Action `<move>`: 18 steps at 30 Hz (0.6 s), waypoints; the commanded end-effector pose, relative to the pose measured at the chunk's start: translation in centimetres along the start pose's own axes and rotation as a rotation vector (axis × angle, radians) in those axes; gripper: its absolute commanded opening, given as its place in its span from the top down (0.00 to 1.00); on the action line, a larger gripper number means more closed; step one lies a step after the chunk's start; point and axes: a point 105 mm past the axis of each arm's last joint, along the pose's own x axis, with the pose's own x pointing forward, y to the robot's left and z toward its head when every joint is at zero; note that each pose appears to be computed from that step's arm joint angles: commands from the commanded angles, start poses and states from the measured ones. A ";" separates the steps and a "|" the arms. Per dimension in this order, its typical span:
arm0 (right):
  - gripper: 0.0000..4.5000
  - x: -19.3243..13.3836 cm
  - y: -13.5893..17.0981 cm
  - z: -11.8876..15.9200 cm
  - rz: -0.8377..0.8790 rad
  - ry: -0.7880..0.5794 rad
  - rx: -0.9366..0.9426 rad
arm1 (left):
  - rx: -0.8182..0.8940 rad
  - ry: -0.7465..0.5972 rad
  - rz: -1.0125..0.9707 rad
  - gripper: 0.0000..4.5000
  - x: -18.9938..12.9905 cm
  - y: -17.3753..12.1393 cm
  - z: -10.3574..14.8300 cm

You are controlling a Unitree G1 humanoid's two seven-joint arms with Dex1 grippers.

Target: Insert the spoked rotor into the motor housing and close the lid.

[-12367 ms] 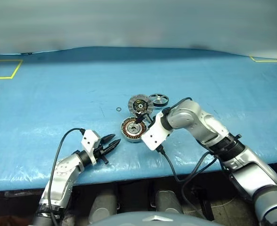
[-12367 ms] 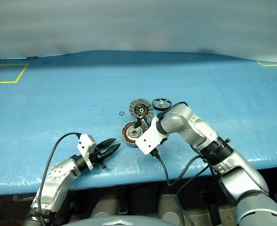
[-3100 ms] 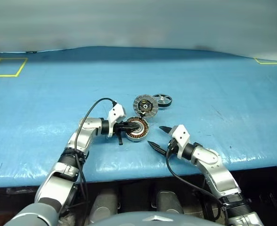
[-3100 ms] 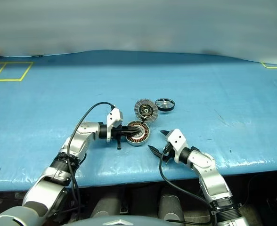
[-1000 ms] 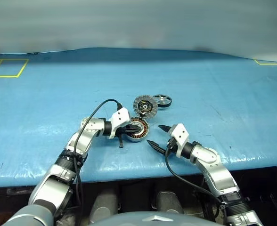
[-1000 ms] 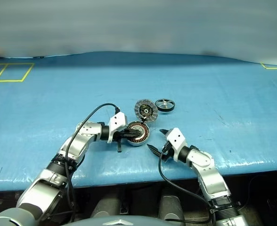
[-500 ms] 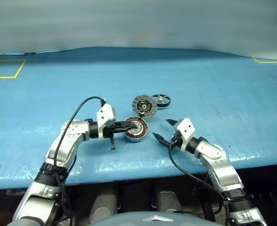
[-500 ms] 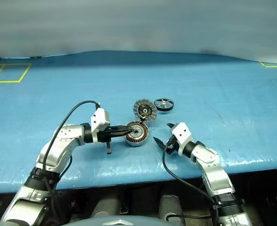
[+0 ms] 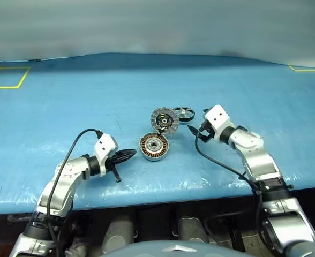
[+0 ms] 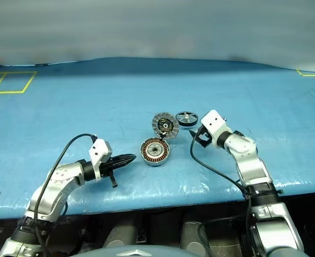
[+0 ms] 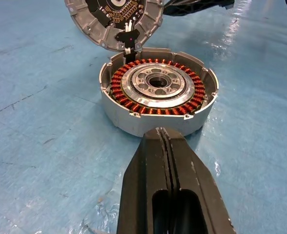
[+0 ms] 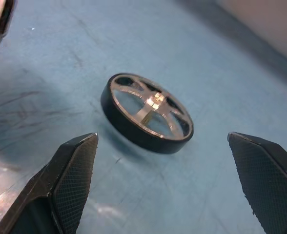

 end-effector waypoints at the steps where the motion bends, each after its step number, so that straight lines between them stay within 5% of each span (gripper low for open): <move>1: 0.00 1.5 -2.6 1.8 -0.023 -0.030 -0.020 | 0.011 -0.056 0.000 1.00 0.7 -0.8 0.8; 7: 0.00 3.8 -4.0 2.4 -0.006 -0.025 0.066 | -0.014 -0.054 0.017 1.00 1.0 -1.5 0.1; 18: 0.00 5.1 -1.7 0.2 0.093 0.026 0.191 | -0.049 -0.037 0.063 1.00 0.4 -1.6 -0.9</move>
